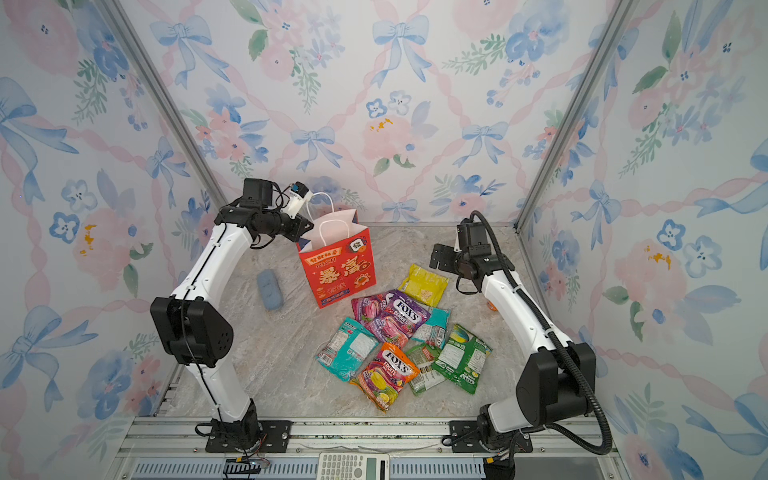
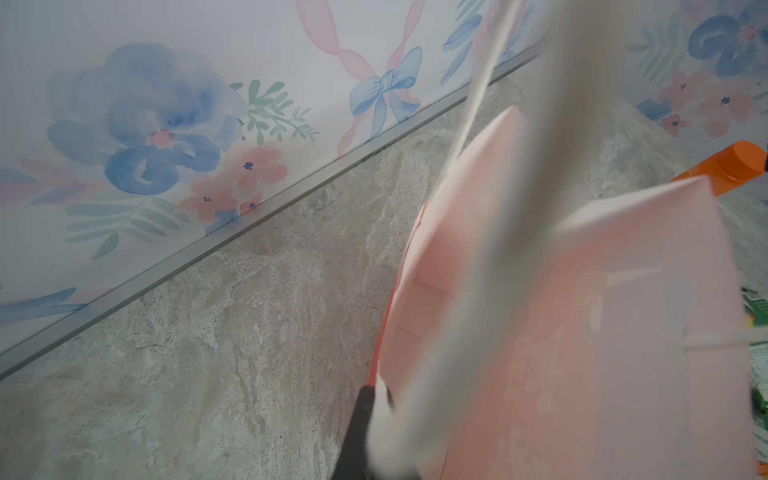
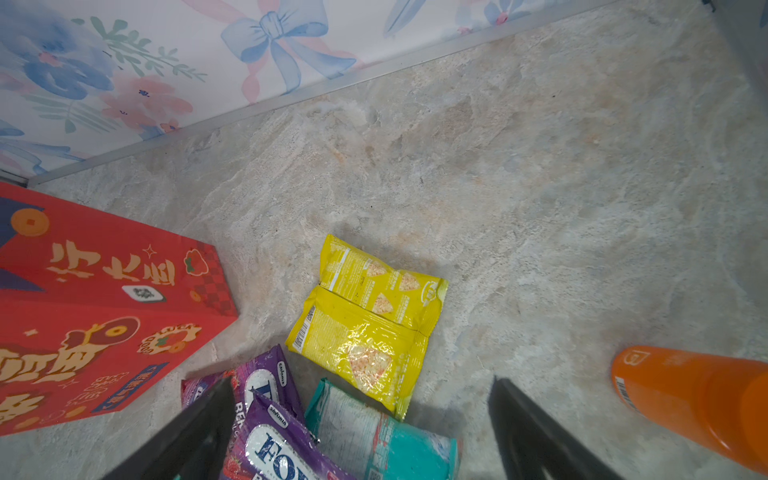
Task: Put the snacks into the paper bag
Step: 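Grasp the paper bag rim with the left gripper while the right gripper hovers, then lower the right gripper onto the purple FOX'S candy bag and grasp it, then lift the purple FOX'S bag with the right gripper toward the paper bag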
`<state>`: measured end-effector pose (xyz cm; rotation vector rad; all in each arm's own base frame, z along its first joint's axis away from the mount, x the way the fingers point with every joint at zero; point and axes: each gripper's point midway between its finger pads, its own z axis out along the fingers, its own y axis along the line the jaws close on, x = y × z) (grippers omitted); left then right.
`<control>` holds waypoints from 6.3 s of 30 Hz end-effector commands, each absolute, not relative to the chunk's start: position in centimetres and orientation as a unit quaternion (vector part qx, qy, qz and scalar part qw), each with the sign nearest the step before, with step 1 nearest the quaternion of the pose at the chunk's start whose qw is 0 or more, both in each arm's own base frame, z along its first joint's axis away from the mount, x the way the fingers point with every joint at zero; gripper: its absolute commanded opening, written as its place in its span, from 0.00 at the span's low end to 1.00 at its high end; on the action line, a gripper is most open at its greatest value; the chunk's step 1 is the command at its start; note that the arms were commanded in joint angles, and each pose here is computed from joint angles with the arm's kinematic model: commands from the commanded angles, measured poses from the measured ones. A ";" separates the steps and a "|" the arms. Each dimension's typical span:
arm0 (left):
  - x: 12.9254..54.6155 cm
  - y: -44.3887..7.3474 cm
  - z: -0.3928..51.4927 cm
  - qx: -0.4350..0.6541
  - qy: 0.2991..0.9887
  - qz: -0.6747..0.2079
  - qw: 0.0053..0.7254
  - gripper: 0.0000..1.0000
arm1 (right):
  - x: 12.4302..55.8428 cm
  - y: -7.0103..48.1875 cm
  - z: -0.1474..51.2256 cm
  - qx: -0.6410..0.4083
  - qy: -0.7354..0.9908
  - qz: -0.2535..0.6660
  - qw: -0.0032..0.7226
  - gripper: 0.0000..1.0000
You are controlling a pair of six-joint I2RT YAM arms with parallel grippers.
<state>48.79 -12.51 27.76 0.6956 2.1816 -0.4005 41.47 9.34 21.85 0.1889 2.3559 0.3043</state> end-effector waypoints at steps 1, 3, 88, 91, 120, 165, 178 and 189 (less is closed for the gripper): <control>46.4 -12.1 29.5 0.259 0.867 -0.149 0.398 0.00 | 42.1 10.6 22.2 0.068 0.916 0.141 0.369 0.98; 45.5 -11.7 29.9 0.250 0.871 -0.141 0.400 0.00 | 42.4 11.2 21.8 0.066 0.918 0.151 0.361 0.98; 35.2 -7.9 27.5 0.097 0.915 -0.149 0.362 0.00 | 27.1 20.2 7.7 0.196 0.903 0.355 0.142 0.69; 35.0 -7.6 27.7 0.094 0.915 -0.137 0.367 0.00 | 27.6 20.5 7.0 0.206 0.899 0.361 0.139 0.69; 35.4 -7.7 27.8 0.096 0.918 -0.104 0.372 0.00 | 31.8 23.2 13.0 0.155 0.888 0.388 0.194 0.00; 35.3 -7.4 28.9 0.052 0.916 -0.089 0.388 0.00 | 42.9 37.6 47.7 -0.055 0.763 0.396 0.509 0.00; 35.5 -6.8 28.7 0.023 0.916 -0.080 0.392 0.00 | 39.7 41.2 46.5 -0.075 0.771 0.394 0.495 0.00; 36.0 -6.6 28.7 -0.008 0.913 -0.084 0.400 0.00 | 38.3 40.4 44.5 -0.062 0.788 0.376 0.484 0.00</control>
